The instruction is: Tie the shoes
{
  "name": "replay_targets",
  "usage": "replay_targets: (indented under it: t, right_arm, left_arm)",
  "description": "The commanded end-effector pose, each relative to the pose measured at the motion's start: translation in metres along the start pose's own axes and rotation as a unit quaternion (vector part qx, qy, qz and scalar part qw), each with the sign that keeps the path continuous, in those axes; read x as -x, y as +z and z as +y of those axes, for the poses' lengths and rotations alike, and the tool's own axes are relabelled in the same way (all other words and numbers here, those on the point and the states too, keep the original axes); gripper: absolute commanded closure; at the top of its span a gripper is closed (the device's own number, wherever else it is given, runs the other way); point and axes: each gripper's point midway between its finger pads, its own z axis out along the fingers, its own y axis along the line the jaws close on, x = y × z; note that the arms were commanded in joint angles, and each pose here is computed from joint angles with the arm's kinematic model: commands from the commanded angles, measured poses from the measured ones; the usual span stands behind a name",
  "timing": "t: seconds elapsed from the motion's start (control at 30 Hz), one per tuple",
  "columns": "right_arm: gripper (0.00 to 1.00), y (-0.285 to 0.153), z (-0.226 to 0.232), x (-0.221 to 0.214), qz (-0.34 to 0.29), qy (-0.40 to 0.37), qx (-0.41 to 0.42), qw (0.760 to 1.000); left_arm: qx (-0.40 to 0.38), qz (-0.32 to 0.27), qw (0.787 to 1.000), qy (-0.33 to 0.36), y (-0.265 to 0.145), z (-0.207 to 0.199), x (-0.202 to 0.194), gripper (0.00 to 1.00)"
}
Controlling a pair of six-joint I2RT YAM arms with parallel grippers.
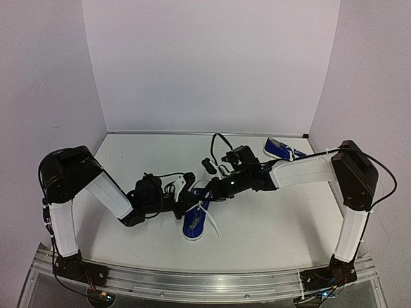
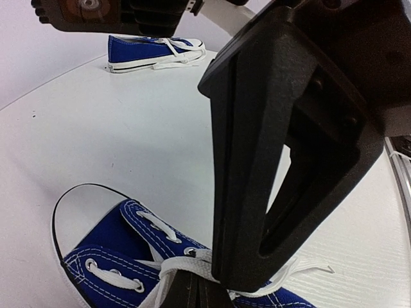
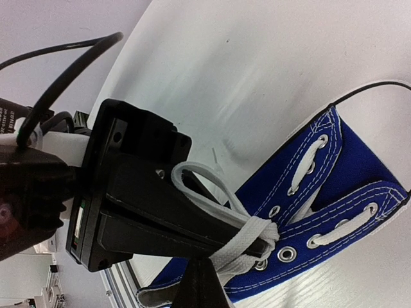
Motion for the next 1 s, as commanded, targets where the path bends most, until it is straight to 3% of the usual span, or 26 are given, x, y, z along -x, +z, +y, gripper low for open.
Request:
replay_targets:
  t: [0.0,0.1,0.3,0.5,0.7,0.97]
  right_arm:
    - [1.0,0.001,0.007,0.001,-0.004,-0.004,0.025,1.0]
    - [1.0,0.001,0.008,-0.002,-0.001,-0.004,0.028,1.0]
    - [0.86,-0.011,0.015,0.009,-0.015,-0.013,0.029,0.999]
    - [0.8,-0.041,0.02,0.03,-0.051,-0.016,0.024,0.998]
    - [0.79,-0.058,0.003,0.044,-0.082,-0.002,-0.01,0.997]
    - [0.82,-0.033,-0.021,0.022,-0.034,0.028,-0.022,0.999]
  left_arm:
    - [-0.02,-0.048,0.999,0.0,0.0,-0.004,0.016,1.0]
    - [-0.02,-0.044,0.999,-0.014,0.002,-0.003,0.013,1.0]
    - [-0.021,-0.041,0.999,-0.009,0.002,-0.003,0.009,1.0]
    - [-0.022,-0.035,0.999,0.006,0.002,-0.004,0.007,1.0]
    - [-0.022,-0.031,0.999,0.012,0.001,-0.004,0.005,1.0]
    - [-0.025,-0.028,0.999,0.02,0.001,-0.005,0.006,1.0]
